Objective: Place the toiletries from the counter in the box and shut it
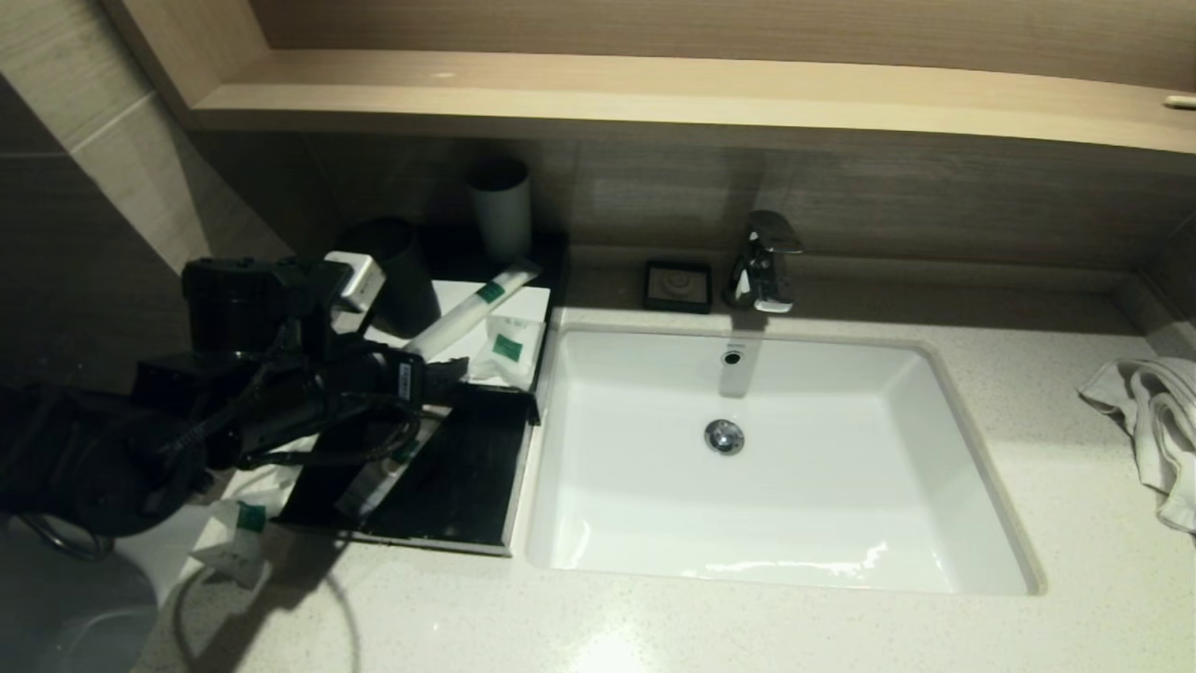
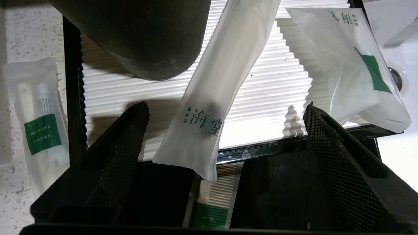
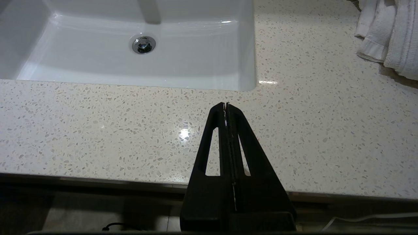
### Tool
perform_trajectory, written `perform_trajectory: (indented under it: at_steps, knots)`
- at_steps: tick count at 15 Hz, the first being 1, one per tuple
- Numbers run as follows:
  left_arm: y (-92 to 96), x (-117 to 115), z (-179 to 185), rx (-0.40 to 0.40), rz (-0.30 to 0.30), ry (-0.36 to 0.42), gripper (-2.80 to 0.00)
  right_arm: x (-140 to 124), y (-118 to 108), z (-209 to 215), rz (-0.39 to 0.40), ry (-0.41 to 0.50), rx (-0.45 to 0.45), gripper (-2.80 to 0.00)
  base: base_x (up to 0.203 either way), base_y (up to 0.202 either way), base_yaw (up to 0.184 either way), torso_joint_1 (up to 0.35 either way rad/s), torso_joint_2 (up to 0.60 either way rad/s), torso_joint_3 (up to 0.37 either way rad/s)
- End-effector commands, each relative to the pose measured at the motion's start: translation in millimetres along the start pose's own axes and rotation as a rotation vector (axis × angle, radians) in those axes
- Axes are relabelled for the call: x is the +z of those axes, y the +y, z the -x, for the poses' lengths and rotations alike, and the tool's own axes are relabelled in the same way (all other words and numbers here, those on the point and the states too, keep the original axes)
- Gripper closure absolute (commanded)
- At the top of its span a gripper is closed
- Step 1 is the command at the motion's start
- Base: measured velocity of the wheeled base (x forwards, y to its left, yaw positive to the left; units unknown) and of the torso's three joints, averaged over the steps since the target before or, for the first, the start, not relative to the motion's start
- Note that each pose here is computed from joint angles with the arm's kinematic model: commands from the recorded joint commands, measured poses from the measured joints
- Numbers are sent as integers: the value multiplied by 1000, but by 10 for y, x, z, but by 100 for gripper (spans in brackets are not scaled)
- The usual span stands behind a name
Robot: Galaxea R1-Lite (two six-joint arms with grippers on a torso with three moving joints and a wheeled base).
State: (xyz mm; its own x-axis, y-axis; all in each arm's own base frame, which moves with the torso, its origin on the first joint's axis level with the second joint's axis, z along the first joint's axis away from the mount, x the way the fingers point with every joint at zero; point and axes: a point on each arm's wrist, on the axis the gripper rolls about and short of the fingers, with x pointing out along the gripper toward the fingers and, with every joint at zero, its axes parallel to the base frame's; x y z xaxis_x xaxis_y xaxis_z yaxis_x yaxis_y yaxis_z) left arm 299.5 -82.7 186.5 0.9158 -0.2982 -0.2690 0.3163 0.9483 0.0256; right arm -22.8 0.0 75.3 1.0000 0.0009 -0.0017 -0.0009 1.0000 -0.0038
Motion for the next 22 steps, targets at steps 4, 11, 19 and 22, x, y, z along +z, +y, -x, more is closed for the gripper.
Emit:
perform_trajectory:
  at_steps: [4, 11, 19, 22]
  knots:
    - [-3, -9, -17, -2, -2, 2, -280, 0, 0, 0, 1, 0, 1, 0, 0, 0, 0, 0, 0, 0]
    - [-1, -9, -49, 1, -32, -13, -280, 0, 0, 0, 1, 0, 1, 0, 0, 0, 0, 0, 0, 0]
    - [-1, -28, -60, -1, -31, -7, 0, 0, 0, 0, 1, 0, -1, 0, 0, 0, 0, 0, 0, 0]
    - [-2, -19, -46, -1, -33, -11, 0, 0, 0, 0, 1, 0, -1, 0, 0, 0, 0, 0, 0, 0]
